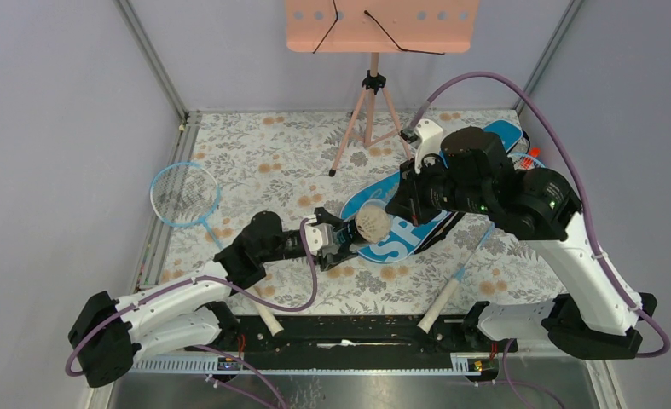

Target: Pack up the badminton gear

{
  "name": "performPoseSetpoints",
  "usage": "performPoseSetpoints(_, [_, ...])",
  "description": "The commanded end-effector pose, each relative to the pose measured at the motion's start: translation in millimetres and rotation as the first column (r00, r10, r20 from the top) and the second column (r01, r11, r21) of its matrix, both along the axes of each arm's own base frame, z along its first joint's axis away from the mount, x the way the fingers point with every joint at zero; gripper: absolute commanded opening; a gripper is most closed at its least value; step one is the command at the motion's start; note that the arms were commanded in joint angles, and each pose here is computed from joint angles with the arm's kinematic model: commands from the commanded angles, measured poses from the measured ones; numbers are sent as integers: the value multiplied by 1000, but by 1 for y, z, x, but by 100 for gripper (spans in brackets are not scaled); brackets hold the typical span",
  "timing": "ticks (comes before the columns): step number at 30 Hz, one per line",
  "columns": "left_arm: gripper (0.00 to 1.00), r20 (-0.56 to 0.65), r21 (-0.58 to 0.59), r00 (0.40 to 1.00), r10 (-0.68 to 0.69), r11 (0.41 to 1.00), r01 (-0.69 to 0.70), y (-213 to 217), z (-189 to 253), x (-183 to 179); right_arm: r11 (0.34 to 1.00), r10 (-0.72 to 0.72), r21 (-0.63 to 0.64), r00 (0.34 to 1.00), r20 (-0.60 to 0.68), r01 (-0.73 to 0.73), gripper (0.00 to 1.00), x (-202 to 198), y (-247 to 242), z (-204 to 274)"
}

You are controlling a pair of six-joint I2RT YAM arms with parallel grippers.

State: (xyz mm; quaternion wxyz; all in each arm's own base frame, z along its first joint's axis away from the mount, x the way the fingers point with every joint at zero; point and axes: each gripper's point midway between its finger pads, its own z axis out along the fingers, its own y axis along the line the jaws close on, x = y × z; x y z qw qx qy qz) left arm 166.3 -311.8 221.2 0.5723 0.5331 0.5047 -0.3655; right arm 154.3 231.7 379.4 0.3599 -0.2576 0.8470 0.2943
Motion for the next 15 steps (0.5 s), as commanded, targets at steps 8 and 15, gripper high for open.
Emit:
performPoseSetpoints(8, [0,-10,17,1000,13,1000,-13,0,-1,0,998,40,-50,999,-27,-41,0,-2,2,-7])
performPoseSetpoints(15, [0,-8,17,1000,20,1000,-20,0,0,1,993,1,-115,1000,10,0,0,5,-11,-10])
